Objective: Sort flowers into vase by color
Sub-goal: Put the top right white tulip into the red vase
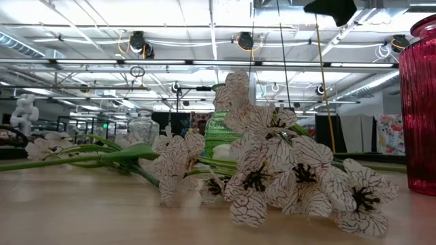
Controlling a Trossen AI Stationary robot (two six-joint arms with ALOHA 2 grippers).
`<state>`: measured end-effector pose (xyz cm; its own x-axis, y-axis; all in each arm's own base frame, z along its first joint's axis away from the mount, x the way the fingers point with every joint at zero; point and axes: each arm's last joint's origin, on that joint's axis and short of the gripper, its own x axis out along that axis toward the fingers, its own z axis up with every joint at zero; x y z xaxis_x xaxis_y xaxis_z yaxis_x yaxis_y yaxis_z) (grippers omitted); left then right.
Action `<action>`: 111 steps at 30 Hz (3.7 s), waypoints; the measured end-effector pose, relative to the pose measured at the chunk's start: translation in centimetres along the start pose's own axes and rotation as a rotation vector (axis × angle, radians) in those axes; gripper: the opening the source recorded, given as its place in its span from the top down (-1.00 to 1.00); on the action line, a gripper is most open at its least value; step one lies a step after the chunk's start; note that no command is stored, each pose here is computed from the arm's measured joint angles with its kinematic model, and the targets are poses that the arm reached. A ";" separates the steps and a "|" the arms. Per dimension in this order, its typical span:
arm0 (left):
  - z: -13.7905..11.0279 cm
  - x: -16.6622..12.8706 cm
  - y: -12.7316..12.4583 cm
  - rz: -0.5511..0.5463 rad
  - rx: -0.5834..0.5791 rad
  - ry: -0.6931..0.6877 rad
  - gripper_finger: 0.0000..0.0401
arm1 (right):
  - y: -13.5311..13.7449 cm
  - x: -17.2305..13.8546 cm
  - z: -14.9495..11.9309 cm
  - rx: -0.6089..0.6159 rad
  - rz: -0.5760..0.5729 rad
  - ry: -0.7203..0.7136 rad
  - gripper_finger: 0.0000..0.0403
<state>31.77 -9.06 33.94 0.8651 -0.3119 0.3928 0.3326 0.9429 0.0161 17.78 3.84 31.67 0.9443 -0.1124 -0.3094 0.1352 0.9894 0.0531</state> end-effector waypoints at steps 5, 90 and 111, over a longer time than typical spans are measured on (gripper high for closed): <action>-1.8 3.1 0.3 0.050 -0.009 0.065 0.89 | -0.4 -0.2 -0.6 -0.013 -0.073 0.056 -0.32; -7.6 8.0 -1.5 0.045 0.025 0.356 0.89 | -1.1 -1.6 -1.4 0.003 -0.109 0.123 -0.07; -14.3 8.3 -1.4 0.052 0.027 0.359 0.89 | -1.1 -1.6 -1.4 -0.002 -0.109 0.125 -0.07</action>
<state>43.87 -14.68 24.03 0.9590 -0.2797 0.0463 0.2784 0.9600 0.0310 15.71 3.04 30.75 0.8794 -0.2065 -0.4289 0.2339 0.9722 0.0115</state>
